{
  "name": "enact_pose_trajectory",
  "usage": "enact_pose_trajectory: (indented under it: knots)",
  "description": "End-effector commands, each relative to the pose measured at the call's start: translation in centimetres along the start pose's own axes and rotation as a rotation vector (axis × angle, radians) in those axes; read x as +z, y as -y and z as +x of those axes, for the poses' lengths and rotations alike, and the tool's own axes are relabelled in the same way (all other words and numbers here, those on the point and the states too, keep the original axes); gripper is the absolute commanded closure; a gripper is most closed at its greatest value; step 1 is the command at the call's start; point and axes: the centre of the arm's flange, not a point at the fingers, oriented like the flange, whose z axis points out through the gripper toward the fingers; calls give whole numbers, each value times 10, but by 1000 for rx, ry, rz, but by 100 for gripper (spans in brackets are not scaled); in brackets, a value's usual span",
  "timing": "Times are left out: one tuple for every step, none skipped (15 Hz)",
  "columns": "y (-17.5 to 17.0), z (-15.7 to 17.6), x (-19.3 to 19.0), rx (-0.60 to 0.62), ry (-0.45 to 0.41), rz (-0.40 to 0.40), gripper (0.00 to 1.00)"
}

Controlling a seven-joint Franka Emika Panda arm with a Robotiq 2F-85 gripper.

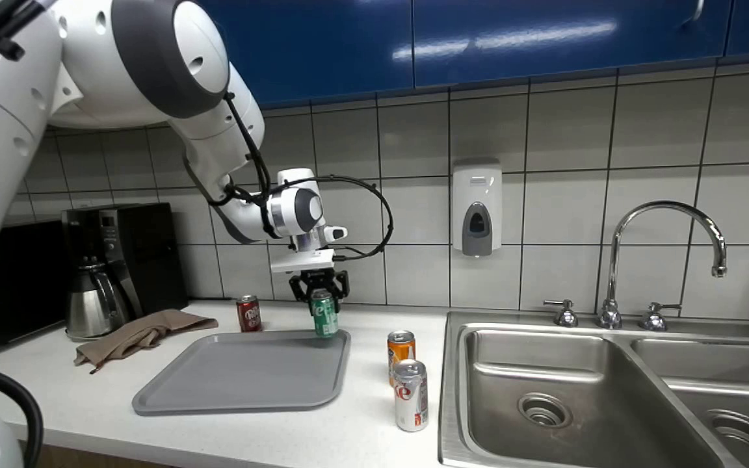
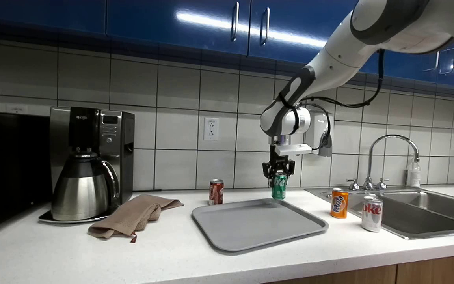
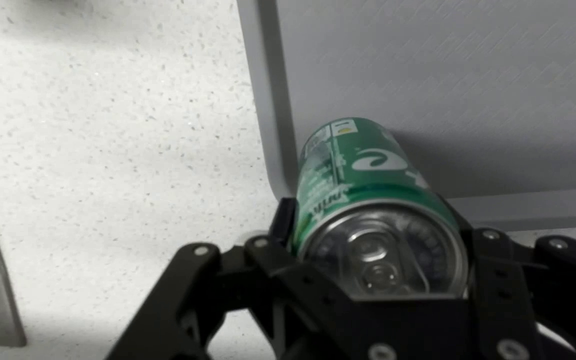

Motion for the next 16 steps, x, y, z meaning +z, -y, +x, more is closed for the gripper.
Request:
enact_pose_trajectory:
  knots:
    - [-25,-9,-15,17,-16,-9,60]
    - [-32,-10,-14,27,-15,-13,60]
    - [-40,-11,-13,37,-14,-17,60]
    - [-47,-12,-12,47,-12,-21,60]
    - [-55,-12,-11,57,-10,-26,60]
    - [-62,-12,-11,67,-9,-30,60]
    - [-69,-12,-10,77,-8,-33,60]
    - [-76,-13,-9,88,-6,-38,60]
    - [-83,-14,-8,97,-4,-41,60]
    - [-88,-16,-7,106,-1,-43,60]
    - [-94,-17,-5,114,2,-46,60]
    - [-99,-18,-4,122,4,-48,60]
    - [-104,-19,-3,130,7,-50,60]
    - [-108,-19,-1,137,9,-52,60]
    - [-111,-20,2,143,14,-50,60]
    - [-113,-21,4,147,16,-49,60]
